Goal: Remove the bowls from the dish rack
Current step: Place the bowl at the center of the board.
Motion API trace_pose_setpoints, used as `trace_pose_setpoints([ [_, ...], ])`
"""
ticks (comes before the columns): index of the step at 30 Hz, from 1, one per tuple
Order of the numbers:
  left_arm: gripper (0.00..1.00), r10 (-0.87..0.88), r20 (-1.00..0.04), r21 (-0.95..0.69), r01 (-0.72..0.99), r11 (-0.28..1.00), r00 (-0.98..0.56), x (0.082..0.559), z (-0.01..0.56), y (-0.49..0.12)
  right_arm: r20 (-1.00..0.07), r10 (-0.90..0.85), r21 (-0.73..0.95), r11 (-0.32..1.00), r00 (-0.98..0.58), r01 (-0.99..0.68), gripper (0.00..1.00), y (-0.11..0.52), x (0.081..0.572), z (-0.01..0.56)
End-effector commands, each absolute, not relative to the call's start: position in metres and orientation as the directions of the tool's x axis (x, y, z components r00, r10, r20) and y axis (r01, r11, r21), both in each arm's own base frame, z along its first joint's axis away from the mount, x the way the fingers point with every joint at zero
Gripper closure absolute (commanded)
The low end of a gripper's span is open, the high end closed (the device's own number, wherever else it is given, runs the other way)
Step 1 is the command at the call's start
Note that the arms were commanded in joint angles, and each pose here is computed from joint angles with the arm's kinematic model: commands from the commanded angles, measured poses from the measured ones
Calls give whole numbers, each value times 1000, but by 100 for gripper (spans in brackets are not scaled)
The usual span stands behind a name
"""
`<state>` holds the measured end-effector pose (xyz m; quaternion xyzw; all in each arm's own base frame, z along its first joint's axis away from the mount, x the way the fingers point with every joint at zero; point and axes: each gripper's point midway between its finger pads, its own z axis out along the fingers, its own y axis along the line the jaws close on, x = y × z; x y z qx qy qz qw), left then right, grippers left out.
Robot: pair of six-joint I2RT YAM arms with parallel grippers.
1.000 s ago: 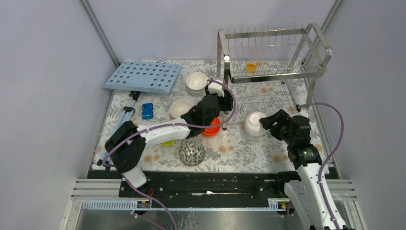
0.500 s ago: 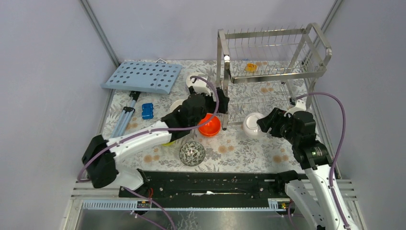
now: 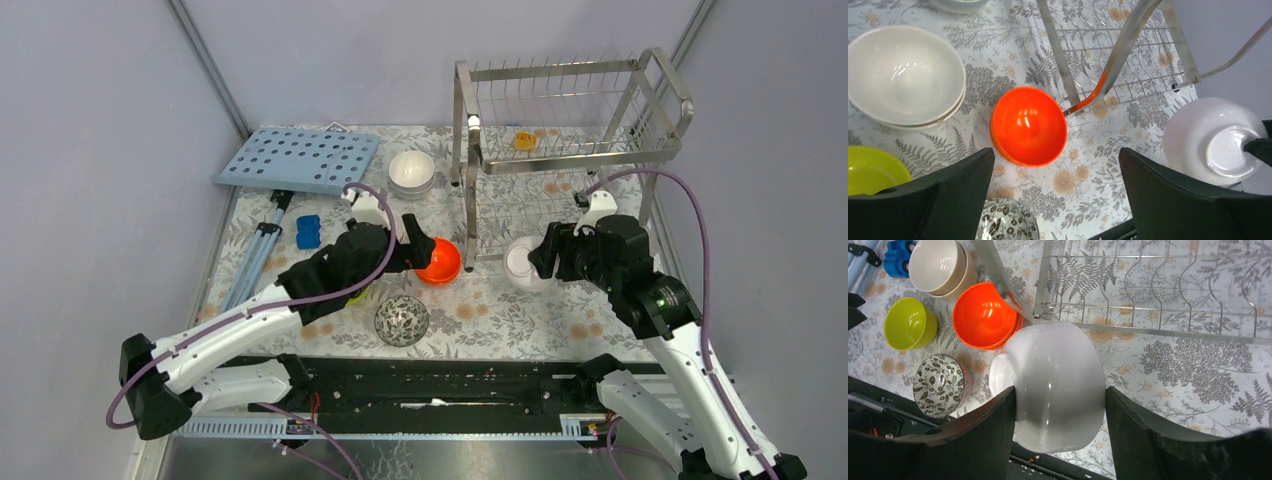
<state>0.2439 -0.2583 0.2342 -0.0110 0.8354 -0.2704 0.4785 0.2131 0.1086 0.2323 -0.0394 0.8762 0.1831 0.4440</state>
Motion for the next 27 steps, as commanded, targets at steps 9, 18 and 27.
trace_pose_setpoints([
  [9, 1, -307, -737, -529, 232, 816, -603, 222, 228, -250, -857, -112, 107, 917, -504, -385, 100, 118, 204, 276],
  [18, 1, -296, -720, -567, 287, 772, -628, 212, 241, -260, -869, -242, 16, 859, -432, -512, 100, 142, 202, 300],
  [27, 1, -299, -692, -589, 276, 759, -657, 207, 245, -257, -889, -419, -260, 793, -184, -551, 100, 169, 225, 338],
])
